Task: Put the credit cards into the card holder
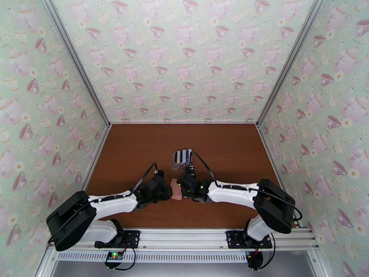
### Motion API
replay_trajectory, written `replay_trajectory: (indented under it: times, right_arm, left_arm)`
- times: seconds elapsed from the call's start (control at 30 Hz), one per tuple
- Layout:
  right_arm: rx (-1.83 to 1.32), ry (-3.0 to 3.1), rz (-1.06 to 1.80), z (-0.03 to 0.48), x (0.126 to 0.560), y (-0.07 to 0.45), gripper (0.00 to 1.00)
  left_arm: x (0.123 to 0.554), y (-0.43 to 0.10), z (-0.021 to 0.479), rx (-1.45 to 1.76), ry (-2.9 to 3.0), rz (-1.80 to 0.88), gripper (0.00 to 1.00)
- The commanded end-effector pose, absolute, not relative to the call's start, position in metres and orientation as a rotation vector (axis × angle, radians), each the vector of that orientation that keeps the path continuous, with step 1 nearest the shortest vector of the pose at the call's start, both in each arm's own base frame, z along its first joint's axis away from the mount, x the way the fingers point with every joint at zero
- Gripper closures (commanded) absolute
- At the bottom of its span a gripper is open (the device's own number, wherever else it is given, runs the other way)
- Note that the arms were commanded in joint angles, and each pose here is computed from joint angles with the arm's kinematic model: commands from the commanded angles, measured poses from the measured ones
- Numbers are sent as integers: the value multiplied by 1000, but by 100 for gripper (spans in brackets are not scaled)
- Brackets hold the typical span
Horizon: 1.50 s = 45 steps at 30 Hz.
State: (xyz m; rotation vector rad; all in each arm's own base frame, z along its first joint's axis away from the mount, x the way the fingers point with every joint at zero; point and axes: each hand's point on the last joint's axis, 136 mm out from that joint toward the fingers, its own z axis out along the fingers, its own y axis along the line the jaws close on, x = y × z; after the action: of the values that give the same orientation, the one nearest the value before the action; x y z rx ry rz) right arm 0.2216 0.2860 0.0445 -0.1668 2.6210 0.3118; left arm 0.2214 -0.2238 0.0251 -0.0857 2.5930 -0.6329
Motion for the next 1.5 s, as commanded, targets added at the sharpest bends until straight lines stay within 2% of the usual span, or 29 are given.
replay_trajectory:
  times: [0.0, 0.23, 0.53, 1.17, 1.37, 1.47]
  right_arm:
    - [-132, 2635, 343, 42, 215, 282, 86]
    - [-113, 2639, 301, 38, 213, 268, 73]
    - [-88, 2639, 250, 34, 216, 254, 67]
    - [-132, 2675, 84, 12, 223, 243, 68]
    - [-161, 2661, 100, 18, 226, 248, 67]
    - [-179, 2642, 131, 29, 229, 255, 63]
  left_arm:
    - [225, -225, 34, -88, 2577, -621, 62]
    - [224, -226, 38, -88, 2570, -635, 62]
    - [223, -230, 40, -79, 2569, -646, 62]
    - [219, -233, 42, -85, 2569, -663, 62]
    - [220, -238, 44, -73, 2562, -681, 63]
    - [221, -238, 46, -75, 2549, -694, 63]
